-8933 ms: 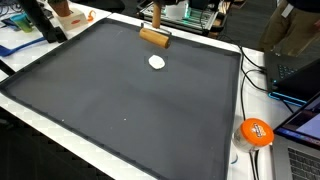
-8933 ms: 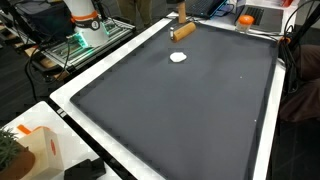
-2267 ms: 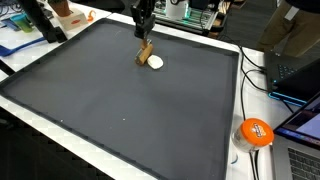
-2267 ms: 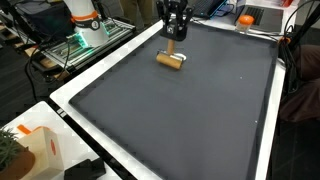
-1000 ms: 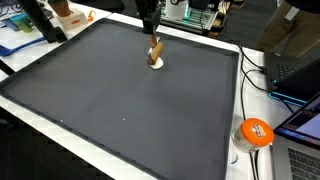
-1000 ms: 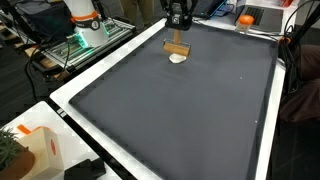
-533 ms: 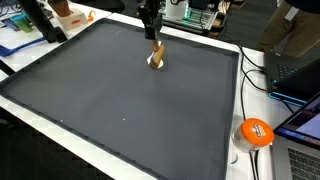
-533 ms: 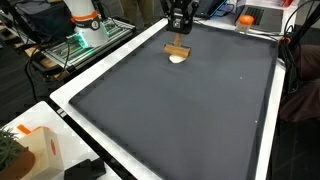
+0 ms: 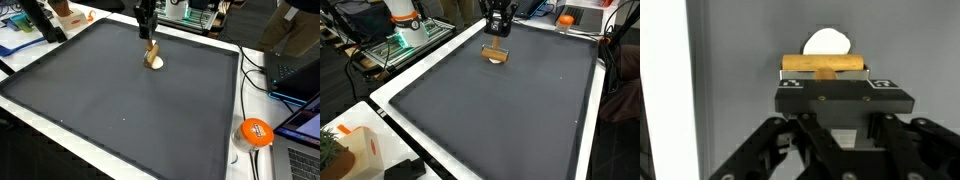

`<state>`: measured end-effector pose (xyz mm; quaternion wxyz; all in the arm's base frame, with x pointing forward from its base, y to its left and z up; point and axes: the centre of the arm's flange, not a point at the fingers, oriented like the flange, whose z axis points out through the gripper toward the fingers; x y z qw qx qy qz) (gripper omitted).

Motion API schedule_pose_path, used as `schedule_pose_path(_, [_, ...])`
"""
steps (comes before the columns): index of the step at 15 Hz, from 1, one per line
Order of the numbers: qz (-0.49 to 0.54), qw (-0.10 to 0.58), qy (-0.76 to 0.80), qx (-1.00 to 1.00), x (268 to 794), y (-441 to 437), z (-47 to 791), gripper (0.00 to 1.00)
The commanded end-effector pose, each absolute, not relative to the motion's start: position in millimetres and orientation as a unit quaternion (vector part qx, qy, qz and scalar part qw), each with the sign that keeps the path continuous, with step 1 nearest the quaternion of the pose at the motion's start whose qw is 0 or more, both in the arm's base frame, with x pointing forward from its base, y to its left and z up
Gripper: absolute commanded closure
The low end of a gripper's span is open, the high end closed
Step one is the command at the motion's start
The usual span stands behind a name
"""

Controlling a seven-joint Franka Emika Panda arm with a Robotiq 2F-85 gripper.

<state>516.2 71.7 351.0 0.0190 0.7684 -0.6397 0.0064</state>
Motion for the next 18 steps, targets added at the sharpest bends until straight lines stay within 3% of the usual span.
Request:
schedule_pose_path(1, [0.002, 0.068, -0.64, 0.766, 513, 63, 311, 0.78])
schedule_pose_path(12, [-0.09, -0.01, -0.599, 0.795, 511, 67, 342, 0.78])
schedule_pose_path(18, [-0.107, -0.006, -0.601, 0.792, 510, 93, 310, 0.78])
